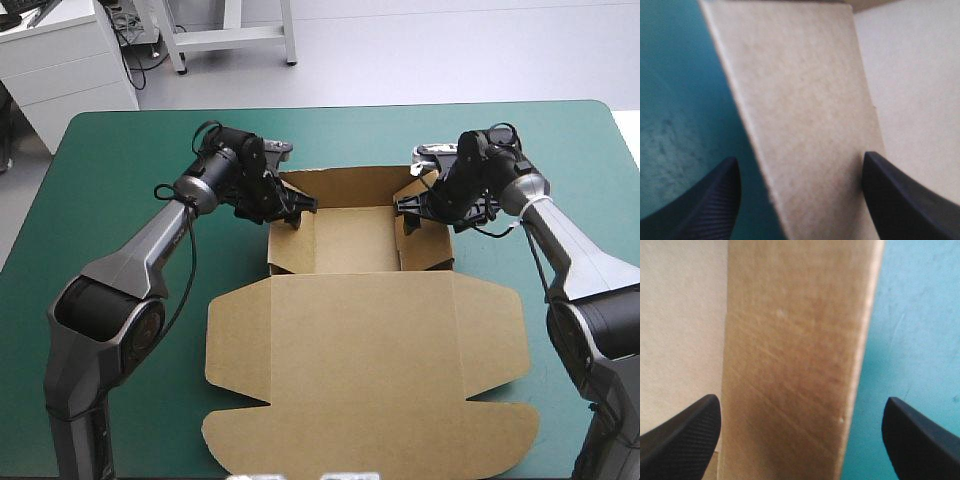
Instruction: Fold the box
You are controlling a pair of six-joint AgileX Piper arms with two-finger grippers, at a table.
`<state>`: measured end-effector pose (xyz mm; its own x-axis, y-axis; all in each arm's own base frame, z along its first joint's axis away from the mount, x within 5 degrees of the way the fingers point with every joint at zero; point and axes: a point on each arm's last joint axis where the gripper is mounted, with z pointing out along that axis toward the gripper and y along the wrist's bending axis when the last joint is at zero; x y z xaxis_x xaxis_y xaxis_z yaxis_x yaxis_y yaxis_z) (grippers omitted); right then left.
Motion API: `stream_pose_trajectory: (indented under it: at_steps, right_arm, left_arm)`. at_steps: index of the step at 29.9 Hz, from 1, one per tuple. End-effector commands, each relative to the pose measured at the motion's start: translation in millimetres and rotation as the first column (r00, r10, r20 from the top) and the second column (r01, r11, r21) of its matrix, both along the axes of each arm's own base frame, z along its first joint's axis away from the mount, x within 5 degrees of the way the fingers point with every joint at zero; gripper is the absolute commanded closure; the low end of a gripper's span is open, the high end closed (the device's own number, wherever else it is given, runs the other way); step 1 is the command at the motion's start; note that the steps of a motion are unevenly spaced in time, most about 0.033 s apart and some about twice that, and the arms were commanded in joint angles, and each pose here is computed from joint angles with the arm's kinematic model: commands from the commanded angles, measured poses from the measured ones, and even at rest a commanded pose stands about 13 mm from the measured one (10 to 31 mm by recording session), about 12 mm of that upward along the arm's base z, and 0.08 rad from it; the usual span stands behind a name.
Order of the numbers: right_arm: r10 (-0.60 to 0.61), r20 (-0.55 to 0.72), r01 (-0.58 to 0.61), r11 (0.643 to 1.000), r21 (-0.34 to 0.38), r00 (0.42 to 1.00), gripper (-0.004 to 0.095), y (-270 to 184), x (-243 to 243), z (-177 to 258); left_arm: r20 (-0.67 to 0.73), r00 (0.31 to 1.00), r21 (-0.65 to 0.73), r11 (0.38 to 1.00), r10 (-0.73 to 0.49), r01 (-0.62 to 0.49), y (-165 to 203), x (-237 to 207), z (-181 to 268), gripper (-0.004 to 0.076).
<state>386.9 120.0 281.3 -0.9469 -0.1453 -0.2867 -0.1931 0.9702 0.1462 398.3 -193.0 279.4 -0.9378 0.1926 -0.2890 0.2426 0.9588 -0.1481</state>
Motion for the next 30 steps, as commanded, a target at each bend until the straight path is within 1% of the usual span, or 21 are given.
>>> stream_pose_trajectory:
  at_steps: [1, 3, 5, 7, 8, 10, 12, 13, 16, 20, 23, 27, 30]
  right_arm:
    - [-0.017, 0.140, 0.012, 0.999, 0.038, 0.990, 0.0092, -8, 0, 53]
    - [-0.021, 0.157, 0.014, 0.999, 0.042, 0.987, 0.0092, -12, -1, 71]
    - [-0.019, 0.182, 0.013, 0.999, 0.036, 0.983, 0.0092, -14, -3, 87]
    - [-0.027, 0.224, 0.019, 0.999, 0.039, 0.974, 0.0092, -16, -7, 101]
    - [-0.030, 0.240, 0.021, 0.999, 0.043, 0.970, 0.0092, -17, -11, 108]
    - [-0.034, 0.265, 0.022, 0.999, 0.046, 0.964, 0.0092, -20, -19, 118]
    - [-0.033, 0.282, 0.022, 0.999, 0.042, 0.959, 0.0092, -23, -30, 127]
    - [-0.033, 0.286, 0.023, 0.999, 0.041, 0.958, 0.0092, -24, -34, 129]
    - [-0.022, 0.292, 0.012, 0.999, 0.035, 0.956, 0.0092, -28, -51, 134]
    - [-0.016, 0.285, 0.007, 0.999, 0.033, 0.958, 0.0093, -34, -75, 136]
    - [-0.014, 0.276, -0.001, 0.999, 0.054, 0.961, 0.0093, -35, -88, 137]
    - [-0.009, 0.275, -0.010, 0.998, 0.068, 0.961, 0.0092, -34, -92, 137]
    - [-0.011, 0.282, -0.009, 0.997, 0.070, 0.959, 0.0092, -34, -89, 136]
  left_arm:
    - [0.124, 0.991, -0.074, 0.997, 0.043, -0.034, 16, -2, 63, 0.0230]
    - [0.155, 0.986, -0.082, 0.996, 0.059, -0.047, 25, -1, 84, 0.0234]
    - [0.206, 0.976, -0.124, 0.991, 0.071, -0.046, 31, -5, 106, 0.0261]
    - [0.259, 0.964, -0.149, 0.988, 0.067, -0.029, 35, -11, 126, 0.0333]
    - [0.288, 0.956, -0.146, 0.989, 0.053, -0.011, 37, -16, 135, 0.0399]
    - [0.325, 0.945, -0.136, 0.991, 0.040, 0.005, 41, -24, 147, 0.0558]
    - [0.367, 0.930, -0.123, 0.992, 0.019, 0.028, 45, -34, 161, 0.0762]
    - [0.387, 0.922, -0.122, 0.992, 0.006, 0.044, 47, -39, 168, 0.0748]
    - [0.427, 0.904, -0.157, 0.985, 0.008, 0.066, 51, -58, 189, 0.0756]
    - [0.456, 0.890, -0.187, 0.976, -0.010, 0.107, 56, -97, 211, 0.0756]
    - [0.442, 0.894, -0.160, 0.975, -0.072, 0.158, 57, -127, 208, 0.0756]
    - [0.396, 0.909, -0.150, 0.968, -0.129, 0.203, 66, -169, 194, 0.0756]
    - [0.339, 0.927, -0.148, 0.964, -0.159, 0.219, 75, -197, 173, 0.0756]
